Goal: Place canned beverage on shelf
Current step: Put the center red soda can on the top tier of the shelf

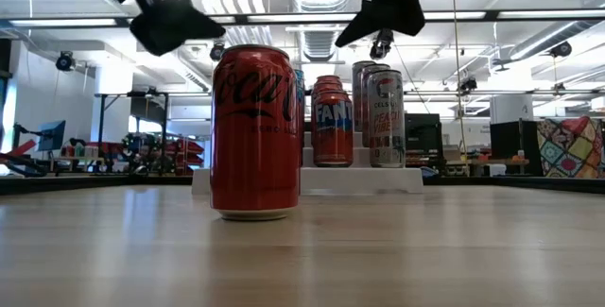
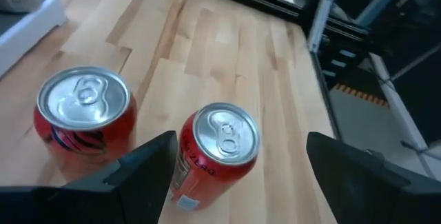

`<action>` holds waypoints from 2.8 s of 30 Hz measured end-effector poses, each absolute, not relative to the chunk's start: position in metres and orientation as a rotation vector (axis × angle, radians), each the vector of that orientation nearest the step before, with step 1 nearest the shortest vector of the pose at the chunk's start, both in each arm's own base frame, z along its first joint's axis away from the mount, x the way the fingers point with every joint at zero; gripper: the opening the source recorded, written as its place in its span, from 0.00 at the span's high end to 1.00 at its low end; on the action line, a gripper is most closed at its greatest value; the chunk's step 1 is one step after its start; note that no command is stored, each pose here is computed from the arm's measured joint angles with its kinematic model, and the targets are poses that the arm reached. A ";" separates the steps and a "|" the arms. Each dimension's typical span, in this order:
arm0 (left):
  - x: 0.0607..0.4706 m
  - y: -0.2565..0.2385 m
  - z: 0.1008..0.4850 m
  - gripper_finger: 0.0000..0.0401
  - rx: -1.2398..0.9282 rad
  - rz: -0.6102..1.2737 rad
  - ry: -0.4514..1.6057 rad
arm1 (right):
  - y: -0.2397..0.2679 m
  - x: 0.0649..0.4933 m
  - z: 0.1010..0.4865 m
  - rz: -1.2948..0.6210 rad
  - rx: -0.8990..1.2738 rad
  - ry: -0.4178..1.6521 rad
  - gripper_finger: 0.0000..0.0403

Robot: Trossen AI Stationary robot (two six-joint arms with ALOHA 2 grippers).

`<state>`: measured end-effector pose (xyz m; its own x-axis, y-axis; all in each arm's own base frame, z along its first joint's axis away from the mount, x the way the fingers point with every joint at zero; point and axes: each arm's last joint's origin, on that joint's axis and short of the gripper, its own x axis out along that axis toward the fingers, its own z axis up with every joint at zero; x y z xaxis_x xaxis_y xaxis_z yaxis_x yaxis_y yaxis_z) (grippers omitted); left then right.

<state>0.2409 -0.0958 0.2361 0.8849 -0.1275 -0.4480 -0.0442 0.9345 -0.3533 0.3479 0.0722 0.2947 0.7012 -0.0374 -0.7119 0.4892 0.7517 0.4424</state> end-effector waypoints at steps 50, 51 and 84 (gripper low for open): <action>0.283 -0.135 0.194 0.03 -0.022 0.120 0.541 | 0.142 0.319 0.298 -0.357 0.705 0.688 0.19; 0.282 -0.134 0.192 0.03 -0.028 0.124 0.545 | 0.142 0.319 0.298 -0.357 0.704 0.689 0.19; 0.296 -0.136 0.151 0.29 -0.108 0.104 0.486 | 0.142 0.318 0.298 -0.358 0.719 0.694 0.19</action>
<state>0.2957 -0.1355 0.1514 0.8790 0.0736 -0.4712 -0.1252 0.9890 -0.0790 0.3183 0.1422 0.2981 0.7228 -0.0670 -0.6878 0.5211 0.7067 0.4787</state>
